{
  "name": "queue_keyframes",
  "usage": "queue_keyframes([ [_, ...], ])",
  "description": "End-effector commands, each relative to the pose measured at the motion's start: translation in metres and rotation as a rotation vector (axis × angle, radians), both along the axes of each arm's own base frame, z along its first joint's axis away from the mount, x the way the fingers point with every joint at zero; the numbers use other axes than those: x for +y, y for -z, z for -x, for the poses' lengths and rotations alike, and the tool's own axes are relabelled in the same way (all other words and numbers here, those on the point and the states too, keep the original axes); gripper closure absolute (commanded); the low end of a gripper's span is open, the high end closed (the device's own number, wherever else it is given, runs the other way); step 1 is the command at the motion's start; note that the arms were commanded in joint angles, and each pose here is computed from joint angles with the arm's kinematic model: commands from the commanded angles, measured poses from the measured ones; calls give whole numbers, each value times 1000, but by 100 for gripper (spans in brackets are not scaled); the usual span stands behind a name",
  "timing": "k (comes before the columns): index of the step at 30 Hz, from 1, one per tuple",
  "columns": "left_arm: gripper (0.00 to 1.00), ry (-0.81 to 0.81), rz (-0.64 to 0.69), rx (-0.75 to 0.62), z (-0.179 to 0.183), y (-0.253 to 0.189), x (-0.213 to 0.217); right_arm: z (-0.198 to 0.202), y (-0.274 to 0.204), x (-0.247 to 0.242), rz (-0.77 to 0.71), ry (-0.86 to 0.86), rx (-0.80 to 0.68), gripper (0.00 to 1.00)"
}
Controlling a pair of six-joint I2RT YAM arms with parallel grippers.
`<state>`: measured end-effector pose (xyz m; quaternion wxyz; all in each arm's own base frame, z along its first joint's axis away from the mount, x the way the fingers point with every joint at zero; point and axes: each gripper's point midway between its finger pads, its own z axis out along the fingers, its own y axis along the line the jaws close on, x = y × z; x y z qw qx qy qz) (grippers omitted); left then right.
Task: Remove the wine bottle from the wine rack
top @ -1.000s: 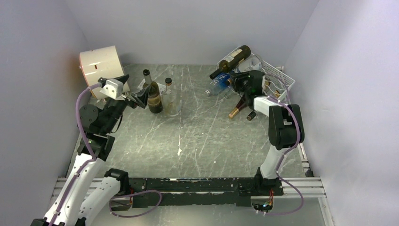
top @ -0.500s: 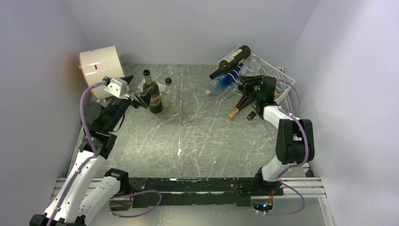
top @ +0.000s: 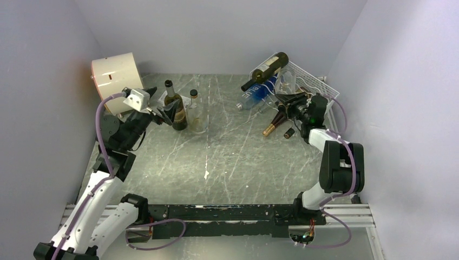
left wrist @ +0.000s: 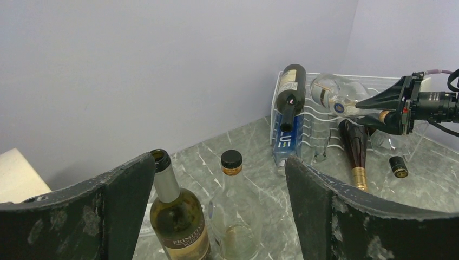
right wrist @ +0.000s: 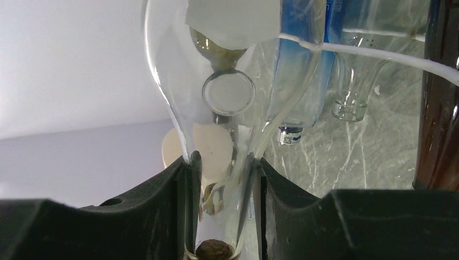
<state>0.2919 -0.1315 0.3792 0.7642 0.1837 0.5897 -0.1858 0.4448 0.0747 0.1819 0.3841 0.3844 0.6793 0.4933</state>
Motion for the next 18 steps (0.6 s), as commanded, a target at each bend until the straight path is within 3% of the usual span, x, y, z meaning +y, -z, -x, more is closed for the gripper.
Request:
queue_keyframes([
  [1,7,41,3,-26,5,-9,-8,4,-70,-6,26,-12,-242,100],
  [11,7,50,-5,-24,6,-8,-12,44,-106,-13,-20,-4,-290,100],
  [18,8,64,-4,-24,7,-7,-15,76,-119,-8,79,-49,-268,100],
])
